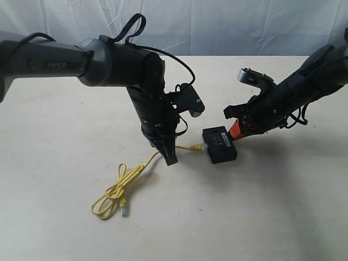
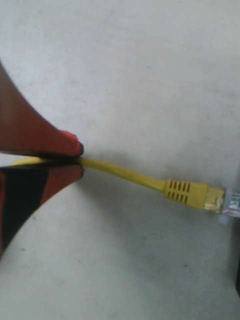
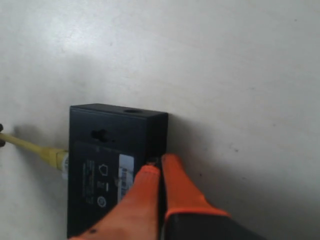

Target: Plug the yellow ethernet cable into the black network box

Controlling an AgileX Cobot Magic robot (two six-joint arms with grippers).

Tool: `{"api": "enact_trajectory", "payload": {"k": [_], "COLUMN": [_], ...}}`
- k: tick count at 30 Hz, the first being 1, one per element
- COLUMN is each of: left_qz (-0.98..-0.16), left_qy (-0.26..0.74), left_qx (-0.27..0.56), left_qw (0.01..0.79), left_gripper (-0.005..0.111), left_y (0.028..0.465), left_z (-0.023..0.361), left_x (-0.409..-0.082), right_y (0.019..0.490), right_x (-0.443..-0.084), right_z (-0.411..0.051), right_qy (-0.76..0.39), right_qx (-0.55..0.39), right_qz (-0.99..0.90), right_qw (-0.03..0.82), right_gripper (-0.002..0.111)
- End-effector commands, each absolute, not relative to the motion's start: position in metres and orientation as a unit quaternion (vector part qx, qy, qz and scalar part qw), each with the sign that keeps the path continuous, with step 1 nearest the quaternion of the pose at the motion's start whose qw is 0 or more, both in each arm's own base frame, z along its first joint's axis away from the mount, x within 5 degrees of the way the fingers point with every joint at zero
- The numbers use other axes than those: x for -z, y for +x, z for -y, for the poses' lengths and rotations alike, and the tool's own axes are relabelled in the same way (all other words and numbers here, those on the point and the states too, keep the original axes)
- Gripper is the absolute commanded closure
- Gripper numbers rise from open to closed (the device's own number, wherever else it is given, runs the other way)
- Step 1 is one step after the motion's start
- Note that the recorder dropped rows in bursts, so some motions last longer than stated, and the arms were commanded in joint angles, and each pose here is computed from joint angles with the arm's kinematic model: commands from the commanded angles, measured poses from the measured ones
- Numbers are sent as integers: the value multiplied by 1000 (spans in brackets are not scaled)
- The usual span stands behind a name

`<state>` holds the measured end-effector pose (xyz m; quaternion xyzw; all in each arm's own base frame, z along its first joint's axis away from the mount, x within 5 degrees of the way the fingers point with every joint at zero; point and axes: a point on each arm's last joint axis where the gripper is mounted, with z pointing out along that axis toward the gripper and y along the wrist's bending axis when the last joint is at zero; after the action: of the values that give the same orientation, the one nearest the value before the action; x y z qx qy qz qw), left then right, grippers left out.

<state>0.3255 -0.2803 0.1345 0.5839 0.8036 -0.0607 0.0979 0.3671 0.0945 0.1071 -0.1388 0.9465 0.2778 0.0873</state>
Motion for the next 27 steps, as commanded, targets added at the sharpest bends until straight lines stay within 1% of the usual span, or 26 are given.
{"api": "enact_trajectory", "payload": {"k": [1, 12, 21, 27], "left_qz": [-805, -809, -812, -820], "left_qy": [581, 567, 563, 555], "left_qx": [59, 97, 95, 71], "left_qw": [100, 121, 120, 118], "left_gripper": [107, 107, 107, 107], "left_y": [326, 325, 326, 328], "left_z": [282, 290, 289, 285], "left_x": [-132, -134, -134, -133], "right_y": [368, 367, 367, 368], "right_x": [-109, -109, -109, -108], "right_z": [-92, -93, -93, -92], "right_qy": [-139, -136, -112, -105], "right_qx": [-279, -284, -285, -277], "right_qz": [-946, -946, -949, -952], "right_qw": [89, 82, 75, 79], "right_gripper": [109, 109, 109, 109]}}
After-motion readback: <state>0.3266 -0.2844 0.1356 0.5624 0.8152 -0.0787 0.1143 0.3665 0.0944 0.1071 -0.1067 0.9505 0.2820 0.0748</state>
